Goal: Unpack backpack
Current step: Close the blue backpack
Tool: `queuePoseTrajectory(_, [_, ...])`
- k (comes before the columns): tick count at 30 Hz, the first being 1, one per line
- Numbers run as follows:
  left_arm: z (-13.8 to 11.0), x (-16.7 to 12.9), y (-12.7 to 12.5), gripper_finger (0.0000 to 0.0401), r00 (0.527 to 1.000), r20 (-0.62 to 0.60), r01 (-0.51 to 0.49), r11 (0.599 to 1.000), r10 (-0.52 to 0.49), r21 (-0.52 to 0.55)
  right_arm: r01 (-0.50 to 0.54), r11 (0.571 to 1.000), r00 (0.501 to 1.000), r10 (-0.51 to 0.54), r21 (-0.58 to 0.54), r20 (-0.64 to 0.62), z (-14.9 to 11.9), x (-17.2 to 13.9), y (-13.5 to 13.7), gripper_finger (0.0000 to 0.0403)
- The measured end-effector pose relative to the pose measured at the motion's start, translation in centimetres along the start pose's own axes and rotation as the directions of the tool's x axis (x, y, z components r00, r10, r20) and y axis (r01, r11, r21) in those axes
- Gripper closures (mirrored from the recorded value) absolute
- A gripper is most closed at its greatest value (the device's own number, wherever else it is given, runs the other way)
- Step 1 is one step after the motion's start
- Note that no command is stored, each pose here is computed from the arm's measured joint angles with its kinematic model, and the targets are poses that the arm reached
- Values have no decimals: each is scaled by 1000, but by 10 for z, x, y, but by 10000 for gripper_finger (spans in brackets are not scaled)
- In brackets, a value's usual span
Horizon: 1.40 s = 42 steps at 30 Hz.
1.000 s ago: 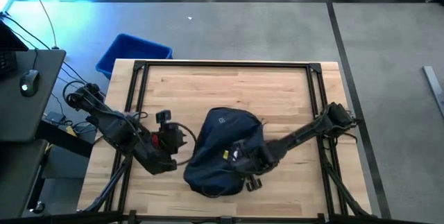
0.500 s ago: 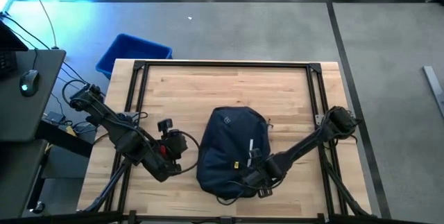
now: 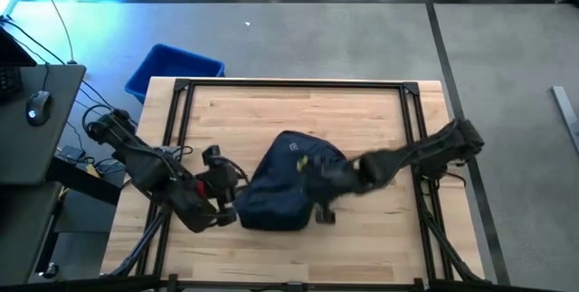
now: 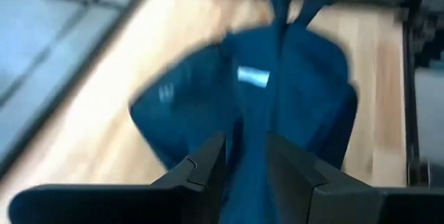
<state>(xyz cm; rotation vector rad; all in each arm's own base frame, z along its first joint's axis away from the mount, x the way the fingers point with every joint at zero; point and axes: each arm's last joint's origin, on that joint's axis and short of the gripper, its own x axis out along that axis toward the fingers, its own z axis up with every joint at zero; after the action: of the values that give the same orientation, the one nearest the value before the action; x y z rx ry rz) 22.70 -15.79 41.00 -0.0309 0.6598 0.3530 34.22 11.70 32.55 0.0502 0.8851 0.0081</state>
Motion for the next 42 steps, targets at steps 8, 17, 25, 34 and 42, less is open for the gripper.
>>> queuePoseTrajectory(8, [38,-52,18,323,965,256,-55,998,58,-18,-210,947,882,76,244,466,57,-45,-51,403])
queuePoseTrajectory(17, [39,-77,32,323,919,355,-194,981,170,30,-391,803,591,-156,449,792,104,-5,-108,403])
queuePoseTrajectory(25, [30,-73,41,323,936,293,-223,973,197,55,-429,754,547,-222,498,807,106,12,-136,403])
queuePoseTrajectory(34, [32,-77,54,323,940,280,-240,959,192,149,-315,578,824,-226,753,519,16,86,-109,403])
queuePoseTrajectory(42, [32,-84,63,323,950,269,-217,957,161,191,-26,381,896,-401,924,190,-67,57,-53,403])
